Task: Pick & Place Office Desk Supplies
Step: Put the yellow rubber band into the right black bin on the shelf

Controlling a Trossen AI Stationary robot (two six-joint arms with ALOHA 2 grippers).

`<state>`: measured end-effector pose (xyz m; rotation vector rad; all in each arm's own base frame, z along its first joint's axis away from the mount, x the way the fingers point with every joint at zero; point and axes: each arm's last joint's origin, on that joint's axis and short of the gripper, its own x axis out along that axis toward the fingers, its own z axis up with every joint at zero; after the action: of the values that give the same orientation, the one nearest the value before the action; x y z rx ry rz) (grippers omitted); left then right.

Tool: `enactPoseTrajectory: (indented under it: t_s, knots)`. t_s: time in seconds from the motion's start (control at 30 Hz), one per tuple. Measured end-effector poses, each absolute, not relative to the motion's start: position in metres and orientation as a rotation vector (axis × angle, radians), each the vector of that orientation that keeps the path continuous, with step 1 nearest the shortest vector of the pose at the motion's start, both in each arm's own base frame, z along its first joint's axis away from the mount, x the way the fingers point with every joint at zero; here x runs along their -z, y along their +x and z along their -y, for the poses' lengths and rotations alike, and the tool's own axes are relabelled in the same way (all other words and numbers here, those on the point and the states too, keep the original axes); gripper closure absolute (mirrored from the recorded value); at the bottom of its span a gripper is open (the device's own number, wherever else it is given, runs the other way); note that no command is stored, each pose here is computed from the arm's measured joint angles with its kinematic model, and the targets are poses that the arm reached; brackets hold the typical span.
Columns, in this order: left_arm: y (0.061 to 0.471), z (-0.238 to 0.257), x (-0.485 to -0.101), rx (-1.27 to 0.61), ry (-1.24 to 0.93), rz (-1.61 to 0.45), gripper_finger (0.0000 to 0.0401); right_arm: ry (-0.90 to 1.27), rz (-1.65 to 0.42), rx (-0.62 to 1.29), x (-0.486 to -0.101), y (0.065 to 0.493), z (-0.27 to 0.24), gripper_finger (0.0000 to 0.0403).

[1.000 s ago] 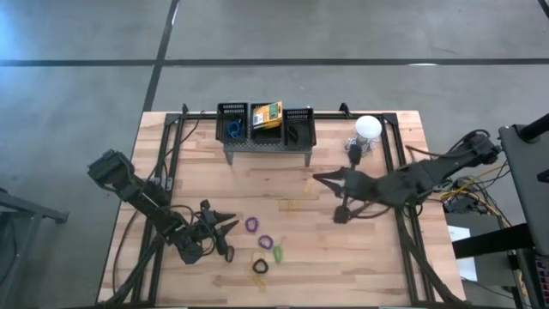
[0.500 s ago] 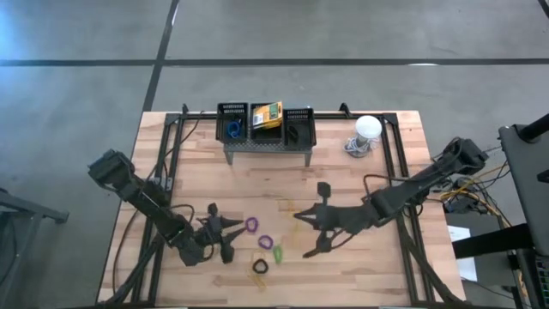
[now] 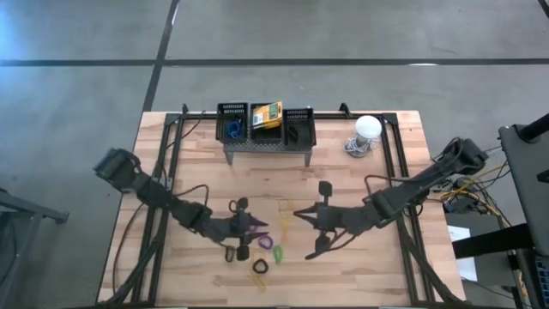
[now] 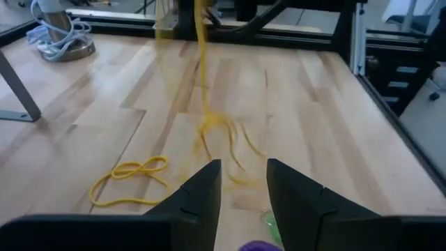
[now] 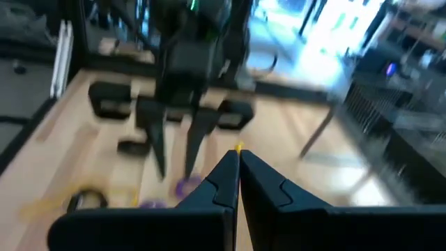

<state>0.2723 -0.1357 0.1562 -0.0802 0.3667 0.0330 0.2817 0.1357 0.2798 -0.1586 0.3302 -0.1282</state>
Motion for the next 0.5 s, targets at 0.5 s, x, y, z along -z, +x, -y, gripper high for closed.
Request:
enactPoseTrajectory:
  t_s: [0.5]
  knots:
    - [0.32,0.121,-0.095,-0.018,-0.028,-0.434,0.0254,-0.082,-0.402,0.07,-0.225,0.28,-0.138,0.0394]
